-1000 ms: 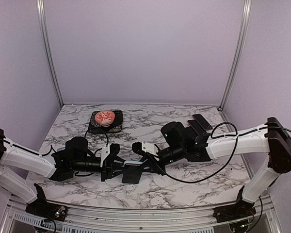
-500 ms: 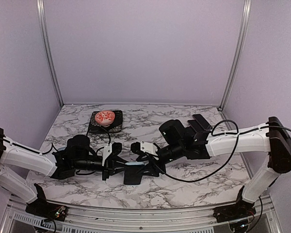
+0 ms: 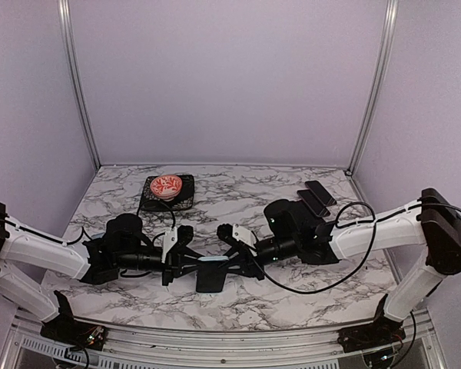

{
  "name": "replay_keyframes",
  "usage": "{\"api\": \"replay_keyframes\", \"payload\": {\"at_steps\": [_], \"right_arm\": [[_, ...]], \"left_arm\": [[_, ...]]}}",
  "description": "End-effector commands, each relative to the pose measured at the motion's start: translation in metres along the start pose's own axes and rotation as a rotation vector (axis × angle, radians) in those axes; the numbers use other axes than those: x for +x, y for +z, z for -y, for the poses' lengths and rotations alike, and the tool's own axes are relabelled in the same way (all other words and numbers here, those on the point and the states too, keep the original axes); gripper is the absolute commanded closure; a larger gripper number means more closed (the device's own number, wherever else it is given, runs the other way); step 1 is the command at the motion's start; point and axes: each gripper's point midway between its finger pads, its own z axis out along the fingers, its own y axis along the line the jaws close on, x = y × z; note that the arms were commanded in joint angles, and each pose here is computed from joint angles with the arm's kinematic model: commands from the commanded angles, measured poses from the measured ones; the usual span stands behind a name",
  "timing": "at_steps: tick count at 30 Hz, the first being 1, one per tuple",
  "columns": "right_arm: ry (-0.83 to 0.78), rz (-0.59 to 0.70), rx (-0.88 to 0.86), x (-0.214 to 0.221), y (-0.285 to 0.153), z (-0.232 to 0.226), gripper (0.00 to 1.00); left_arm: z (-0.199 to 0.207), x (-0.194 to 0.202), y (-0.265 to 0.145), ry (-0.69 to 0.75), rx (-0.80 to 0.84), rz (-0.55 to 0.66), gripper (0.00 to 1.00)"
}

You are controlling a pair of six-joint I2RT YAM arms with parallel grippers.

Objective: Put the phone into the phone case

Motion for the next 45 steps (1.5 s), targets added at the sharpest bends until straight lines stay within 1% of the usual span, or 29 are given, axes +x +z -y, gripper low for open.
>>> {"api": "replay_keyframes", "payload": {"at_steps": [1,2,6,7,8,9,11,12,13,14,16,19,20,22,23,24,25,27,28,29,32,34,36,38,39,41,42,43,45], "right_arm": [[-0.005,0.069,-0.006,-0.017,-0.004,0.001,0.89],[-0.007,0.068,-0.011,-0.016,-0.003,0.000,1.00],[-0.030,0.078,0.004,-0.023,-0.007,0.002,1.00],[-0.040,0.084,0.007,-0.027,-0.009,0.002,1.00],[-0.050,0.086,0.008,-0.032,-0.012,0.002,1.00],[-0.062,0.084,0.006,-0.038,-0.014,0.000,1.00],[-0.090,0.083,-0.008,-0.051,-0.021,-0.004,1.00],[-0.102,0.086,-0.017,-0.057,-0.025,-0.006,1.00],[-0.111,0.089,-0.022,-0.062,-0.029,-0.008,1.00],[-0.119,0.096,-0.022,-0.067,-0.032,-0.009,1.00],[-0.130,0.111,-0.021,-0.075,-0.037,-0.011,1.00],[-0.143,0.122,-0.018,-0.083,-0.042,-0.013,1.00],[-0.147,0.128,-0.016,-0.085,-0.044,-0.013,1.00],[-0.152,0.140,-0.023,-0.088,-0.045,-0.015,1.00],[-0.152,0.145,-0.027,-0.089,-0.045,-0.015,1.00],[-0.146,0.150,-0.025,-0.090,-0.045,-0.015,0.95],[-0.134,0.153,-0.014,-0.090,-0.046,-0.012,0.82],[-0.105,0.169,0.010,-0.086,-0.049,-0.006,0.48],[-0.089,0.186,0.026,-0.084,-0.051,-0.003,0.37],[-0.074,0.206,0.038,-0.084,-0.054,-0.001,0.30],[-0.052,0.260,0.043,-0.088,-0.063,-0.004,0.21],[-0.051,0.278,0.048,-0.091,-0.066,-0.005,0.20],[-0.057,0.283,0.041,-0.092,-0.067,-0.007,0.27],[-0.057,0.292,0.031,-0.096,-0.069,-0.007,0.42],[-0.054,0.296,0.019,-0.097,-0.070,-0.008,0.52],[-0.051,0.306,-0.010,-0.100,-0.071,-0.011,0.82],[-0.045,0.307,-0.019,-0.101,-0.072,-0.012,0.94],[-0.038,0.309,-0.019,-0.101,-0.073,-0.011,1.00],[-0.006,0.307,-0.008,-0.100,-0.075,-0.006,1.00]], "left_arm": [[-0.003,0.007,-0.003,0.020,-0.029,-0.019,1.00],[-0.003,0.006,-0.002,0.020,-0.027,-0.018,1.00],[-0.003,0.005,-0.002,0.013,-0.023,-0.017,1.00],[-0.002,0.007,-0.002,0.010,-0.021,-0.020,0.95],[-0.003,0.007,-0.002,0.006,-0.024,-0.022,0.81],[-0.003,0.009,-0.002,0.003,-0.026,-0.027,0.71],[-0.006,0.010,-0.003,-0.002,-0.045,-0.031,0.54],[-0.008,0.010,-0.003,-0.007,-0.059,-0.032,0.50],[-0.009,0.010,-0.003,-0.008,-0.063,-0.031,0.50],[-0.008,0.009,-0.003,-0.008,-0.061,-0.030,0.50],[-0.007,0.007,-0.002,-0.013,-0.049,-0.023,0.54],[-0.008,0.003,0.002,-0.044,-0.045,-0.018,0.68],[-0.009,0.002,0.004,-0.051,-0.042,-0.017,0.75],[-0.009,-0.003,0.005,-0.063,-0.038,-0.009,0.93],[-0.009,-0.007,0.005,-0.073,-0.037,0.001,1.00],[-0.010,-0.012,0.005,-0.088,-0.037,0.013,1.00],[-0.010,-0.019,0.004,-0.110,-0.037,0.030,1.00],[-0.011,-0.041,0.002,-0.164,-0.027,0.091,1.00],[-0.009,-0.052,0.000,-0.193,-0.011,0.123,1.00],[-0.005,-0.066,-0.003,-0.206,0.012,0.165,1.00],[-0.006,-0.099,-0.012,-0.258,0.031,0.259,1.00],[-0.008,-0.108,-0.012,-0.287,0.034,0.283,1.00],[-0.004,-0.113,-0.009,-0.293,0.072,0.286,1.00],[-0.001,-0.118,-0.008,-0.303,0.099,0.293,1.00],[0.001,-0.119,-0.009,-0.303,0.114,0.296,1.00],[0.003,-0.122,-0.010,-0.296,0.127,0.303,1.00],[0.003,-0.123,-0.010,-0.291,0.124,0.306,1.00],[0.003,-0.124,-0.011,-0.288,0.119,0.309,1.00],[0.001,-0.125,-0.013,-0.289,0.108,0.314,1.00]]}}
